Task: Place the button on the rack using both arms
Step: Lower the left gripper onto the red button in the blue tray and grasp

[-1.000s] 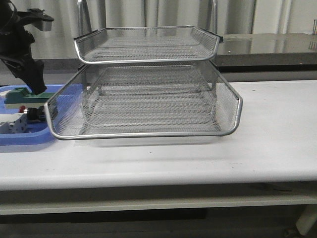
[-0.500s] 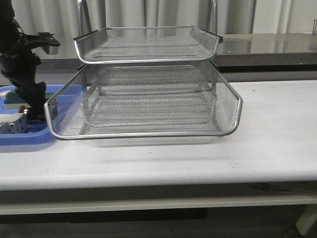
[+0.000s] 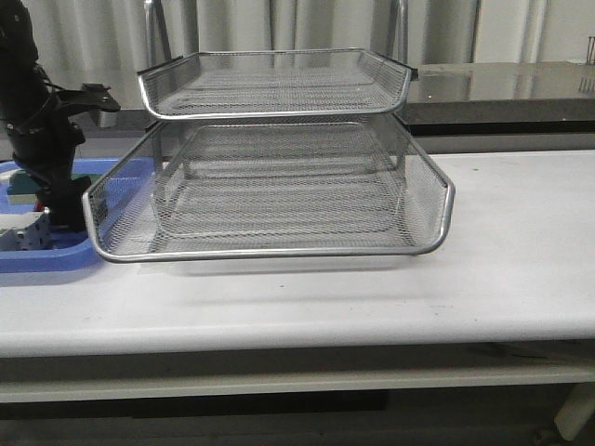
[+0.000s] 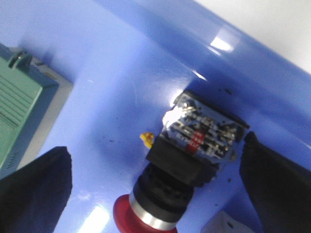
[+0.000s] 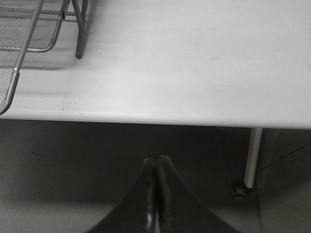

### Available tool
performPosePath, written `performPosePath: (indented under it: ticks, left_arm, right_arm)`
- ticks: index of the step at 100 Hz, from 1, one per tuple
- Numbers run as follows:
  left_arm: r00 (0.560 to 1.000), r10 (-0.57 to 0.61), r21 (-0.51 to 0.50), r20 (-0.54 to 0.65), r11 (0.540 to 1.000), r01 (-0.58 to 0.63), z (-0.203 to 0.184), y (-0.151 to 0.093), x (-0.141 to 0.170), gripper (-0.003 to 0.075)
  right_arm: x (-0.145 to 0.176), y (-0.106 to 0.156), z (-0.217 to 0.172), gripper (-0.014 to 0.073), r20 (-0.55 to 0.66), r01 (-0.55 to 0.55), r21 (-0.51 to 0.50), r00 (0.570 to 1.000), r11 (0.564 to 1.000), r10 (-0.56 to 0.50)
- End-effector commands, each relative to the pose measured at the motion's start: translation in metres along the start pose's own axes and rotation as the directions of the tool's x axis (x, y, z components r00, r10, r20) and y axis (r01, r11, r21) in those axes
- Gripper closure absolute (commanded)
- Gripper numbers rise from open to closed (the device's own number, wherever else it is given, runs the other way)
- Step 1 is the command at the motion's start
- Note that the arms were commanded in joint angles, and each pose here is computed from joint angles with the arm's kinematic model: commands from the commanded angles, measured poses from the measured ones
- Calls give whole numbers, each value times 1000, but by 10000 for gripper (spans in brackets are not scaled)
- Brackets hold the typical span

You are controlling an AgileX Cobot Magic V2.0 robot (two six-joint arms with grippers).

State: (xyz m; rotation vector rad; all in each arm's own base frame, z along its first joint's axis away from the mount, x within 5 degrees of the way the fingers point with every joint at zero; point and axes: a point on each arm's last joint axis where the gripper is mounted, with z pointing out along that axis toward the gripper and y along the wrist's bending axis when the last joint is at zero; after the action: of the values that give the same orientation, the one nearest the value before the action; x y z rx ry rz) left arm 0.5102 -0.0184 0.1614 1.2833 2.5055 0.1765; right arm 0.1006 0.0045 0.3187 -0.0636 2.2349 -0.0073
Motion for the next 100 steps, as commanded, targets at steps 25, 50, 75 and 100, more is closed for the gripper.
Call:
performPosePath:
  ticks: [25,50,75,100]
  left_arm:
    - [997,4,-76,78,997,2,-25,9,-12,57]
    - [996,-5,-58,88,998,10,-19,6,-14,65]
    - [997,3,-32,75,999,-1,-19,0,-17,340]
    - [998,4,-6,57,1000,-4,-20,-2,-16,650]
  right_arm:
    - [-14,-1,-6,663,98,6,11,995,1000,-7]
    - [-14,-1,-6,663,98,6,11,995,1000,-7]
    - [-14,-1,-6,663,98,6,11,995,1000,-7]
    - [-14,-1,-6,663,98,6,11,995,1000,-7]
